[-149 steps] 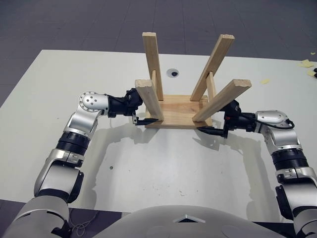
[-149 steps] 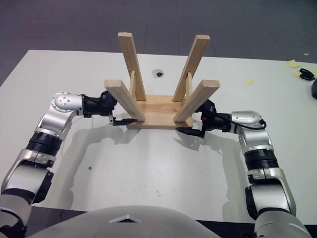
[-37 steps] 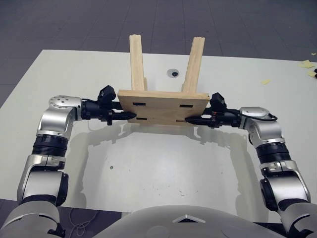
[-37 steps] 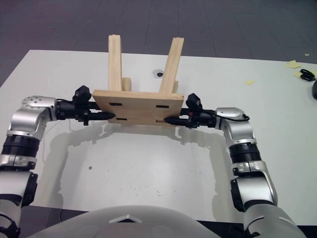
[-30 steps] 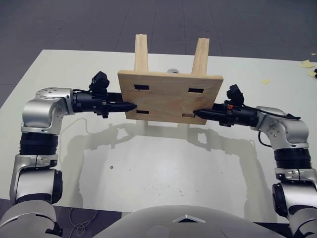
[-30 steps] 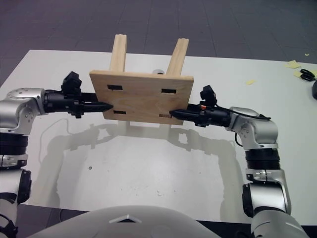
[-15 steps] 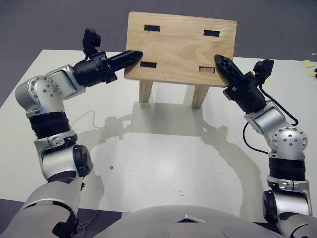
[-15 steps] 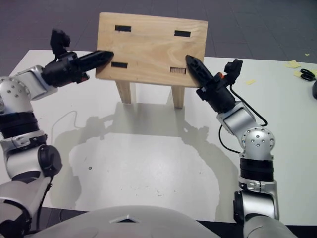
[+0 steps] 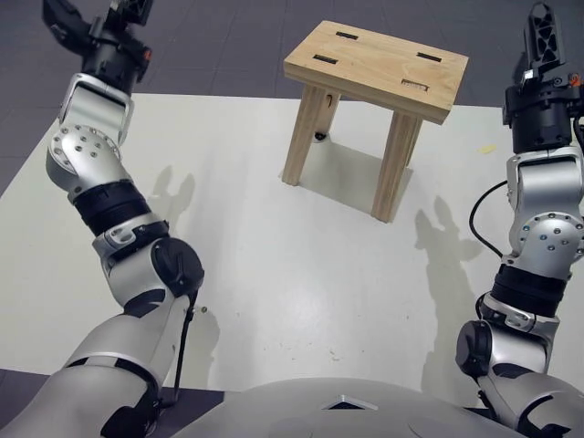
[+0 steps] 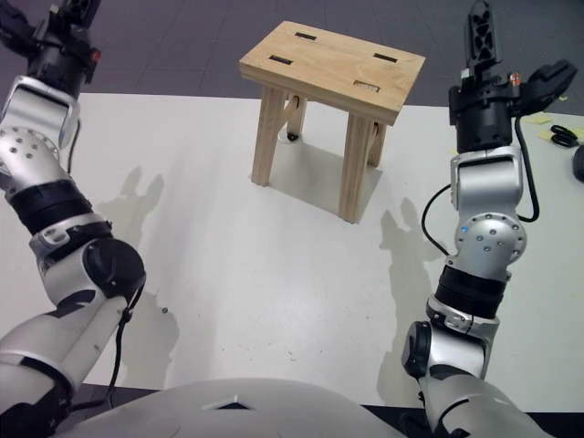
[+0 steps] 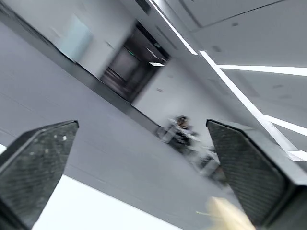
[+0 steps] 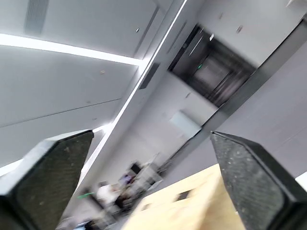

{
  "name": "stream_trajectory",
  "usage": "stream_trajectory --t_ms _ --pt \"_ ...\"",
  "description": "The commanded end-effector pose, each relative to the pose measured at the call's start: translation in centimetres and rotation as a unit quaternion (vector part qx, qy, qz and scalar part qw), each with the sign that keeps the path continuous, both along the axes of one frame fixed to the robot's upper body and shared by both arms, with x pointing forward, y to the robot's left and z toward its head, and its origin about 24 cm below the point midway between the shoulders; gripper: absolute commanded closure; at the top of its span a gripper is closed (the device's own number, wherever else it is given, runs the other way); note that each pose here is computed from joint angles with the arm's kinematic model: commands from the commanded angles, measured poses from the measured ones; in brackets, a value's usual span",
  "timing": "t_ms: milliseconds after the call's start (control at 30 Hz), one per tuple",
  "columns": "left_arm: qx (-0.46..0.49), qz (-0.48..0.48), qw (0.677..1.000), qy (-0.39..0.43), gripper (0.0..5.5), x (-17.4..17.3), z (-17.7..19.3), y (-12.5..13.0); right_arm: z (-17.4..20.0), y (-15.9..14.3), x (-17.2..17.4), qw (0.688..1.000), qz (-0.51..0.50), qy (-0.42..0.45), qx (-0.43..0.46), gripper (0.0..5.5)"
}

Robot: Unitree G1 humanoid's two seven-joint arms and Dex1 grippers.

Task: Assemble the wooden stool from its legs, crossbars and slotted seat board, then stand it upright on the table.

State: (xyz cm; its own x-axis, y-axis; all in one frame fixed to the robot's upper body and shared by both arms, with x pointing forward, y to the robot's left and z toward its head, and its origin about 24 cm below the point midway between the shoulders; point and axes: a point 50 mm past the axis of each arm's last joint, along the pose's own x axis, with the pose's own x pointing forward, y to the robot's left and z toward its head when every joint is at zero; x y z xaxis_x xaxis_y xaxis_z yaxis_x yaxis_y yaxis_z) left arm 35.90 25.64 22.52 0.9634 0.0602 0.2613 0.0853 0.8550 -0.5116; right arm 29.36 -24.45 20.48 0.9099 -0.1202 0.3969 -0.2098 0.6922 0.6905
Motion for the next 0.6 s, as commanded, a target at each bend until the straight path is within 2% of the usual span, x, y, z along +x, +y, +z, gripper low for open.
stream_trajectory --t_ms 33,100,167,233,400,600 --pt "0.179 0.094 0.979 -0.030 0.10 -1.0 -0.3 0.9 -3.9 -1.2 -1.4 0.951 -0.214 0.097 -0.201 0.11" --pt "0.227 0.099 0.968 -0.040 0.10 -1.0 -0.8 -0.1 -5.9 -2.2 -2.5 0.914 -0.292 0.150 -0.239 0.11" --pt "0.240 0.082 0.967 -0.037 0.10 -1.1 -1.9 -1.4 -7.5 -2.2 -3.1 0.896 -0.315 0.180 -0.258 0.11" --pt "0.248 0.060 0.967 -0.028 0.10 -1.0 -3.3 -2.5 -8.4 -1.5 -3.3 0.891 -0.312 0.186 -0.272 0.11" --pt "0.151 0.016 0.988 0.009 0.10 -0.7 -5.5 -4.4 -10.3 -0.4 -3.5 0.881 -0.304 0.210 -0.294 0.11" --pt "0.179 -0.006 0.984 0.010 0.10 -0.2 -5.4 -5.3 -10.4 -0.1 -2.5 0.887 -0.285 0.207 -0.299 0.11"
